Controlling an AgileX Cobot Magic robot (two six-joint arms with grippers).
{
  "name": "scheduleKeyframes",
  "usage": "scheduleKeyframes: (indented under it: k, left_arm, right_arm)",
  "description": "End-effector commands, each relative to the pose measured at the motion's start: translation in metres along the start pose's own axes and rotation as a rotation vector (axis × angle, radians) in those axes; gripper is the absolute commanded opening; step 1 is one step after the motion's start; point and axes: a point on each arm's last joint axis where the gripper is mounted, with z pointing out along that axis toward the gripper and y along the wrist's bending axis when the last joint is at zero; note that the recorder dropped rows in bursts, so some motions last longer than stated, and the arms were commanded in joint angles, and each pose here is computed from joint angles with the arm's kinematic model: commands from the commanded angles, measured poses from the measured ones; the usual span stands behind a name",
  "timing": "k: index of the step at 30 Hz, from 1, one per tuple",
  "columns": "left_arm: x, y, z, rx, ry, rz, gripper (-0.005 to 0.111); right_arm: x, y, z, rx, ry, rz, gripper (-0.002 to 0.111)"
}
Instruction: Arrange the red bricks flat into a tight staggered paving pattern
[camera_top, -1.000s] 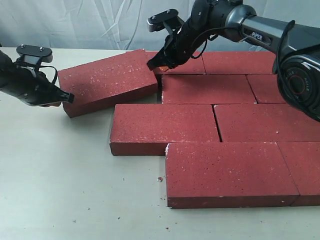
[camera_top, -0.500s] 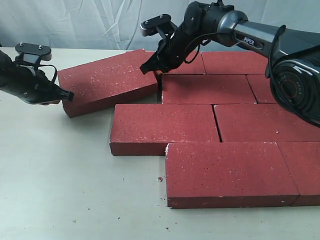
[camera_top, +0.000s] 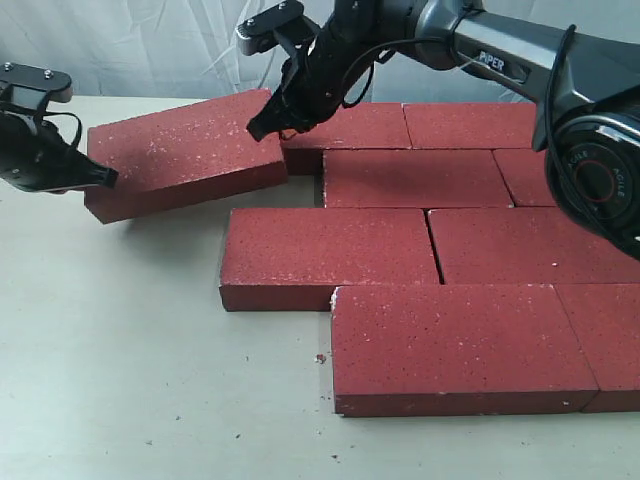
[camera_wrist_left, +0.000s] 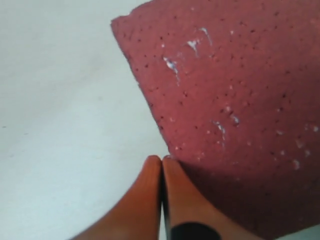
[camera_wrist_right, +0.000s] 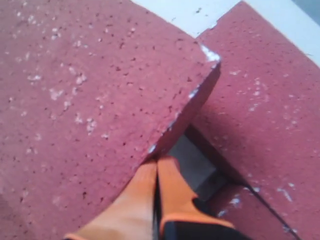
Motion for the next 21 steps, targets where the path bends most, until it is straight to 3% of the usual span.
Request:
scheduleKeyframes:
  k: [1,7,21]
  left_arm:
    - [0.0,0.008,-0.017,-0.015,-0.034,-0.05,0.0]
    - [0.007,0.025,-0.015,-0.074,-0.054,-0.102,0.0]
    - [0.014,0.034,0.0,-0.132,-0.061,-0.118,0.0]
  right_arm:
    - [-0.012,0.051,0.005,-0.123,-0.01,-0.015,-0.001]
    - [-0.02,0.063,0.01,-0.098,-0.07,-0.045,-0.001]
    - [-0.012,0.058,0.056,-0.051,-0.152,-0.004,-0.001]
